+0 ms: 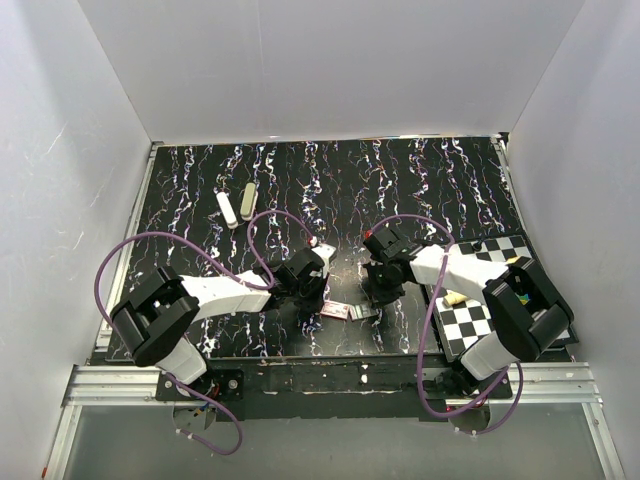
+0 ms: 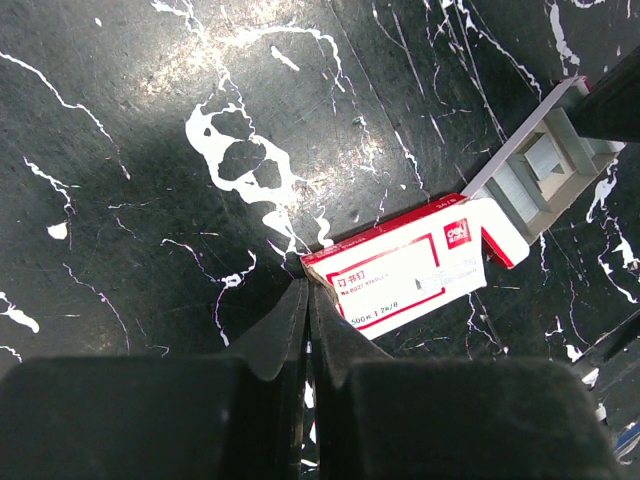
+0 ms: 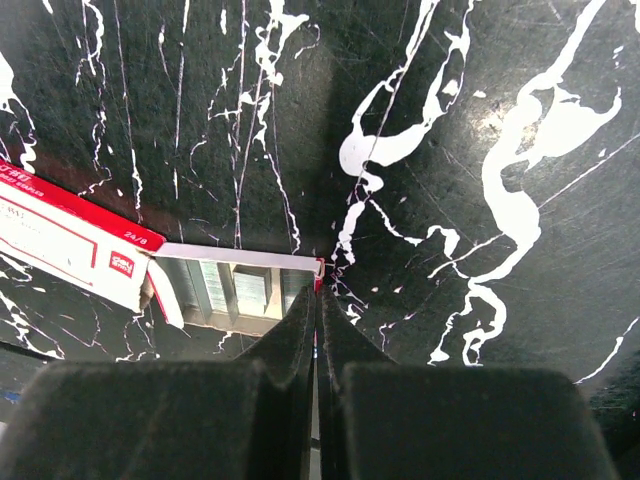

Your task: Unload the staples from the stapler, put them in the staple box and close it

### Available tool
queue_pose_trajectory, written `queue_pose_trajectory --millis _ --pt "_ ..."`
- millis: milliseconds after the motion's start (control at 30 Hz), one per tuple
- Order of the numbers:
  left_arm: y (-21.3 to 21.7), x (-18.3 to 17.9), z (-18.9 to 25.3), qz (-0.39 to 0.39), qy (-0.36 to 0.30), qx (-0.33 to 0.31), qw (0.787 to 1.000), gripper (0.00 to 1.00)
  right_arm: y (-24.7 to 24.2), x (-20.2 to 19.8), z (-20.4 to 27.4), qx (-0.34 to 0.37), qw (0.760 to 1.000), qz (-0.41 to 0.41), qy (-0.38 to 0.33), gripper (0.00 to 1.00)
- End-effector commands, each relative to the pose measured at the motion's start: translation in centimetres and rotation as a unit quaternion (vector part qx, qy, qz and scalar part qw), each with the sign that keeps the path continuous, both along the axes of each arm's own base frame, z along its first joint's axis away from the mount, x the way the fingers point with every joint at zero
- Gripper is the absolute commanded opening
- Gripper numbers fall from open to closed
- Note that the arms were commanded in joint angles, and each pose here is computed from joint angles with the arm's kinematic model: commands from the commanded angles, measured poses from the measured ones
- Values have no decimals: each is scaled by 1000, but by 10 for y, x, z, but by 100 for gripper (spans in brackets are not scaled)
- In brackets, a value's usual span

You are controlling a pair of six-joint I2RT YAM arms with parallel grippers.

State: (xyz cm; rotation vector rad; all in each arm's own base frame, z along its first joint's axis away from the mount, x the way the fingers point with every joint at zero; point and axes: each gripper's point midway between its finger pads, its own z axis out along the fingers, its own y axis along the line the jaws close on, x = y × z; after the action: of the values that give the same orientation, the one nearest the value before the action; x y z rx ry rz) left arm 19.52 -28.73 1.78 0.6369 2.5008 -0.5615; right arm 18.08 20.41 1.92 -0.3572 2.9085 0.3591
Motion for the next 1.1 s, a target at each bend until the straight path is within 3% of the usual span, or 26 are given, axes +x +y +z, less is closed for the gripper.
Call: queue_pose_trajectory --millis 0,1067 --pt "16 -19 -17 -4 38 24 999 0 11 12 8 12 1000 -11 -15 1" --pt "20 -33 -20 -7 45 27 999 0 0 7 6 0 999 -36 -5 1"
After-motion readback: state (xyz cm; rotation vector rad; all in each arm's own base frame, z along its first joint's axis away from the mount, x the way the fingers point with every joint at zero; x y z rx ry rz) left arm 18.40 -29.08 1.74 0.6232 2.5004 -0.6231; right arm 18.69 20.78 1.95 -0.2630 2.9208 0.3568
